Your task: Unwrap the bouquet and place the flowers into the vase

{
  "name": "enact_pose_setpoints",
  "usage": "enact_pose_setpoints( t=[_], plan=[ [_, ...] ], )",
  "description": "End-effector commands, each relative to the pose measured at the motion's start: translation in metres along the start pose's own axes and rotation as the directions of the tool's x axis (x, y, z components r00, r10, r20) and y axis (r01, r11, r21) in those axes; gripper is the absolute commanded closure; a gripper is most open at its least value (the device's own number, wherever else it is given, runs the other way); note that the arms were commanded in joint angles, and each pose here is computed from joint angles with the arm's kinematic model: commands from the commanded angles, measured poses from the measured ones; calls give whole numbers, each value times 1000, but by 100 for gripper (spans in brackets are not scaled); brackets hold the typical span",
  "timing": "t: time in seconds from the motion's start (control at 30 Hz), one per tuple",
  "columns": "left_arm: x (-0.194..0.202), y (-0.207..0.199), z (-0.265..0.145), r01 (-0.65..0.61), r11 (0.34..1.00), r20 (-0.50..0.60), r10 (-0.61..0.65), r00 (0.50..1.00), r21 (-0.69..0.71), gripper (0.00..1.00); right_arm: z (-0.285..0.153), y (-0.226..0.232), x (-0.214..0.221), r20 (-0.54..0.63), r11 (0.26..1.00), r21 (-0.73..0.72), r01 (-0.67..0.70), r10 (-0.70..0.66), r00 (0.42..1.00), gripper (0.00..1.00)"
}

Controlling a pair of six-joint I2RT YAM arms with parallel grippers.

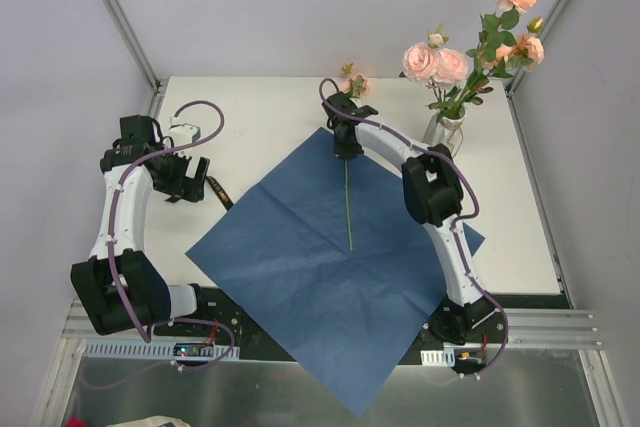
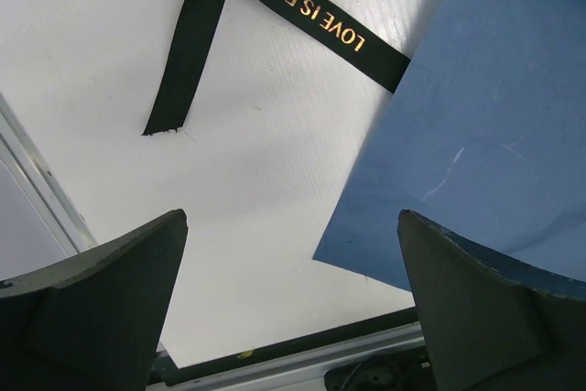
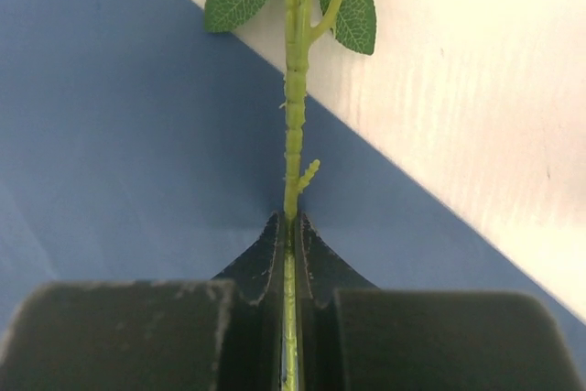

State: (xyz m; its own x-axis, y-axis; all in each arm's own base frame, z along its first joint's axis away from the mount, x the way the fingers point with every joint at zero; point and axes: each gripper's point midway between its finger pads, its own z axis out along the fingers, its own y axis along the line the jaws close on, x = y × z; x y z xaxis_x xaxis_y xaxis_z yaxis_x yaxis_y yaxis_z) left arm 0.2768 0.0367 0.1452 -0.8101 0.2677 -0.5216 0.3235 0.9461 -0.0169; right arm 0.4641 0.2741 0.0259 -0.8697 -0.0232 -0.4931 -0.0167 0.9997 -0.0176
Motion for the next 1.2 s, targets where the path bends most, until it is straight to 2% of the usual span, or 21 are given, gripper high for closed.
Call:
enact_pose_setpoints(
  t=[0.0,0.03,0.1,0.2,0.33,0.43,0.47,0.53,0.6,0.67,0.8,0.83,0.9,0.93,1.0,1.1,1.17],
  plan=[
    [0,-1,-8,-24,1000,26,25,999,-10,1,-69,9,-44,180,995,-93,-32,48,982,99],
    [0,-1,-9,-26,1000,27,26,999,-8,1,-70,8,-37,185,995,-98,-10,28,982,99],
    [-1,-2,-9,-23,1000,27,23,999,-7,1,-105,19,-56,293,987,-160,8,40,955,99],
    [-1,-3,-11,-20,1000,33,21,999,-8,1,-135,20,-56,353,981,-190,43,28,935,99],
    [1,-4,-11,-20,1000,34,20,999,-5,1,-157,15,-43,370,977,-199,75,4,929,99],
    [1,-6,-10,-20,1000,33,20,999,1,1,-160,13,-22,351,976,-189,106,-33,936,99],
    [3,-6,-10,-20,1000,32,20,999,3,1,-152,12,0,334,973,-171,156,-92,938,99],
    [2,-6,-10,-17,1000,34,17,999,4,1,-171,19,-10,429,965,-199,173,-73,901,99],
    [2,-6,-10,-17,1000,33,17,999,6,1,-182,25,-12,472,954,-211,213,-91,877,99],
    [1,-6,-10,-17,1000,34,17,999,7,1,-211,30,-28,541,940,-230,251,-91,836,99],
    [-2,-6,-12,-17,1000,44,17,999,2,1,-301,40,-84,720,900,-293,323,-15,694,99],
    [-2,-5,-13,-16,1000,44,16,999,0,1,-341,38,-104,777,889,-299,348,15,629,99],
    [-3,-5,-13,-17,1000,47,17,999,-2,1,-385,35,-124,830,877,-300,375,47,555,99],
    [-3,-6,-14,-16,1000,47,16,999,-2,1,-425,28,-140,874,873,-290,393,74,481,99],
    [-3,-5,-14,-17,1000,47,18,999,-4,1,-462,18,-153,910,872,-281,401,109,401,99],
    [-5,-5,-16,-15,1000,49,16,999,-7,1,-526,-11,-170,963,888,-236,396,157,221,99],
    [-7,-4,-18,-16,1000,54,16,998,-9,1,-563,-39,-177,978,909,-208,362,195,72,99]
  ],
)
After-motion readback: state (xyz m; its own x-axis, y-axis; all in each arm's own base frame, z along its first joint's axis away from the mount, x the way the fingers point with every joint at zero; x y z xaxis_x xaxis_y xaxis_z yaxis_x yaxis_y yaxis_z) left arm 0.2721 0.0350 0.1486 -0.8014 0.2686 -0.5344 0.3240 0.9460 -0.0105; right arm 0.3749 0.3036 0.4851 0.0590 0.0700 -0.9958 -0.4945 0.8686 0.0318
